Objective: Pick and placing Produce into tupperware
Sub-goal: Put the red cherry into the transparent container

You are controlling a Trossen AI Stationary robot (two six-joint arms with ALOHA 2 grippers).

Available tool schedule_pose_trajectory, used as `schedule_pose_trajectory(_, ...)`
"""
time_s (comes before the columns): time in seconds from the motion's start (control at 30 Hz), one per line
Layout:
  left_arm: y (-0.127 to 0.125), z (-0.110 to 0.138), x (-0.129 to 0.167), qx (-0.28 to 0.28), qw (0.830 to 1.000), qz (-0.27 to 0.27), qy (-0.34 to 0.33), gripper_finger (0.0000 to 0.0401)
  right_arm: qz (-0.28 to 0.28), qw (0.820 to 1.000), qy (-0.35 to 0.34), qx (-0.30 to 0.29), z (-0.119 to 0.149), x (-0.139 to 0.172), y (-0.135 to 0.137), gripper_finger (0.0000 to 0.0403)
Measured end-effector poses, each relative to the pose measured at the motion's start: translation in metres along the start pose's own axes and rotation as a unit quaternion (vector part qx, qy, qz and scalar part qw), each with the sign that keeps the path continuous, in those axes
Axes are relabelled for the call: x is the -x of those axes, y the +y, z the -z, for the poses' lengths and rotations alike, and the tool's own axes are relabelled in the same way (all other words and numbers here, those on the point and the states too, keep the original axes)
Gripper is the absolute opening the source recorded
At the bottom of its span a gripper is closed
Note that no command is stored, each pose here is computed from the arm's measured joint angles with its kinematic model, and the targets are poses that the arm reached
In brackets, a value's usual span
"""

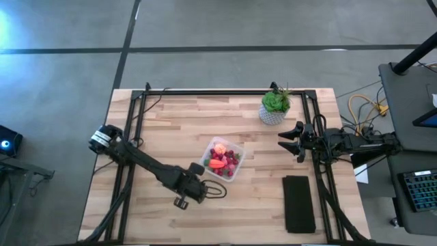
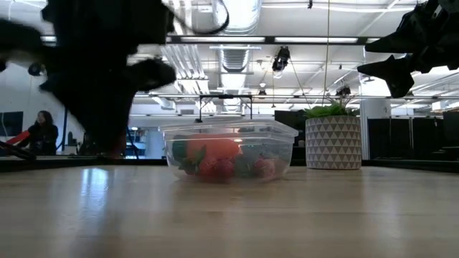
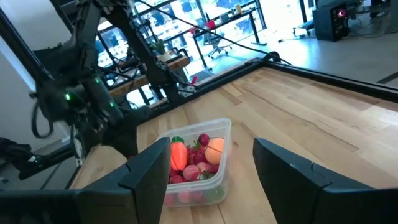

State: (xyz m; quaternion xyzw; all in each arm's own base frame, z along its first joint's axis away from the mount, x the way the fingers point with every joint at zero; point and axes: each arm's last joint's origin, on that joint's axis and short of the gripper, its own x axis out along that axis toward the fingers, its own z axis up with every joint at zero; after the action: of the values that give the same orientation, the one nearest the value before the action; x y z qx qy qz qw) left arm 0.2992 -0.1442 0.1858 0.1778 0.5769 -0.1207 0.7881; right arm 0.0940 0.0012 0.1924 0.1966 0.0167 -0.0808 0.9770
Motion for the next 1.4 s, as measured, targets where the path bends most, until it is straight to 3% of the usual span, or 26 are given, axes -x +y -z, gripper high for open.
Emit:
schedule_pose_trajectory(0.2,0.025,-0.012,0.049,-0.031,0.994,-0.09,-0.062,0.0038,0.0,1.0,0.0,0.0,0.0,0.0,0.0,0.0221)
schedule_pose_trajectory(0.3,0.053,-0.018,0.069,-0.009,0.988,-0.121,-0.095,0.0038,0.0,1.0,0.0,0.0,0.0,0.0,0.0,0.0221)
schedule_pose_trajectory(0.5,0.118,-0.014,0.077,0.079,0.979,-0.152,-0.107,0.0039,0.0,1.0,0.0,0.0,0.0,0.0,0.0,0.0221)
schedule_pose_trajectory(0.67,0.15,-0.013,0.068,0.123,0.972,-0.153,-0.129,0.0039,0.0,1.0,0.0,0.0,0.0,0.0,0.0,0.0221)
schedule_pose_trajectory(1.0,0.155,-0.015,0.033,0.13,0.981,-0.107,-0.095,0.0039,0.0,1.0,0.0,0.0,0.0,0.0,0.0,0.0221)
schedule_pose_trajectory(1.17,0.151,-0.012,0.009,0.199,0.977,-0.033,-0.07,0.0039,0.0,1.0,0.0,0.0,0.0,0.0,0.0,0.0221)
schedule_pose_trajectory(1.23,0.15,-0.013,-0.002,0.208,0.976,-0.027,-0.058,0.0041,0.0,1.0,0.0,0.0,0.0,0.0,0.0,0.0221)
schedule_pose_trajectory(1.4,0.142,-0.019,-0.01,0.198,0.978,-0.042,-0.055,0.0091,0.0,1.0,0.0,0.0,0.0,0.0,0.0,0.0221)
